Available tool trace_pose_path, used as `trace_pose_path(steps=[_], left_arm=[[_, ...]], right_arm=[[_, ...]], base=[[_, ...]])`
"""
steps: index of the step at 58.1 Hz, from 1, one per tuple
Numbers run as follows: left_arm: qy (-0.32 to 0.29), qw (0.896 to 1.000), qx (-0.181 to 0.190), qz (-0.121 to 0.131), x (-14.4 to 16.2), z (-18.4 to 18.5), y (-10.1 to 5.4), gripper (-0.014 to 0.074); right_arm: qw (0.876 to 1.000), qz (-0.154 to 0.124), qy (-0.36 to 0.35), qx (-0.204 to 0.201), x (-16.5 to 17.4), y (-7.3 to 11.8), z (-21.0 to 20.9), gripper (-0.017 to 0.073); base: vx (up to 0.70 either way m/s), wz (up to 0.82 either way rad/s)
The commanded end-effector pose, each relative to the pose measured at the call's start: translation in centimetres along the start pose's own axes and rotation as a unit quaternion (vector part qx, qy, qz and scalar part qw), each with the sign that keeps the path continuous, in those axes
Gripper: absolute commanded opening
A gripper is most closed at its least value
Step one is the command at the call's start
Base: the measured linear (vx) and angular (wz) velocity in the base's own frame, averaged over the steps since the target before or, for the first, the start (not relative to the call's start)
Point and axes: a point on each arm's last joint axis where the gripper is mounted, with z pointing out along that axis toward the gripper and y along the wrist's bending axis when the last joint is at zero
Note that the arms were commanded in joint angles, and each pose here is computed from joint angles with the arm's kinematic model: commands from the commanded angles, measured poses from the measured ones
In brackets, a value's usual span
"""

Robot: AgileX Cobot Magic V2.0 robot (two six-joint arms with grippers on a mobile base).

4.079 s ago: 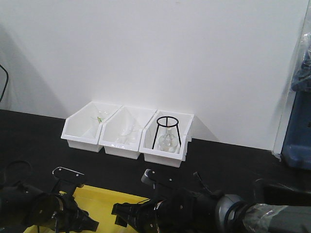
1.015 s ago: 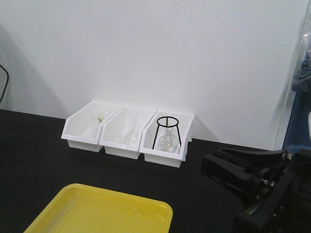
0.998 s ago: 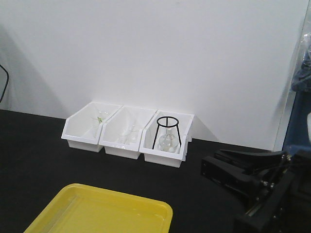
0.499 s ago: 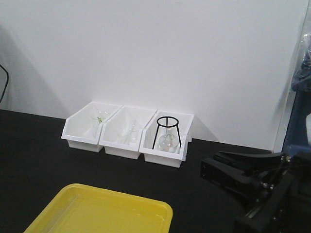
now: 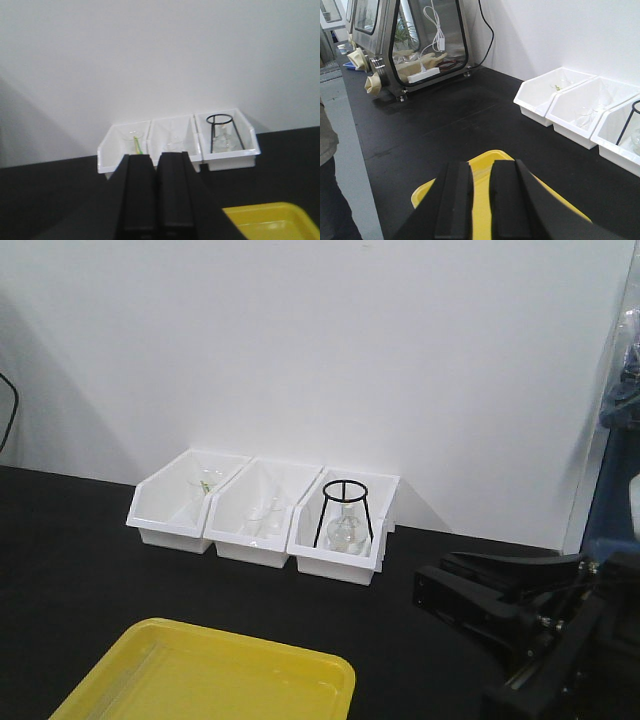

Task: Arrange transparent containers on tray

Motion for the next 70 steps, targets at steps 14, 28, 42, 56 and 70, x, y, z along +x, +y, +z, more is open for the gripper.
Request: trace_pose_path(steps=[14,28,42,56,70], left_arm=[[-0.067,0.994,-0.084,0.020,8.3,-5.0,-0.4,-0.0009],[0.018,0.993,-0.093,-0.065,15.9,-3.8,-0.9,-0.0008],[0.077,0.989,-0.094,-0.084,17.1,-3.9,-1.0,-0.0008],[0.088,0.988,-0.094,-0.085,17.3,-4.0,-1.0,-0.0008],[0.088,0.988,-0.094,-0.085,17.3,-4.0,-1.0,-0.0008]], right_arm=[[0.999,-0.003,-0.049,0.012,-1.7,-0.1,-0.6,0.0201],[0.999,-0.003,-0.042,0.009,-1.6,0.0,-0.5,0.0201],[0.999,-0.003,-0.041,0.008,-1.6,0.0,-0.5,0.0201],[0.999,-0.003,-0.040,0.007,-1.5,0.0,-0.5,0.0201],[0.999,-0.003,-0.039,0.007,-1.5,0.0,-0.5,0.0201]], base=[[0.00,0.00],[0.00,0.00],[0.00,0.00],[0.00,0.00],[0.00,0.00]])
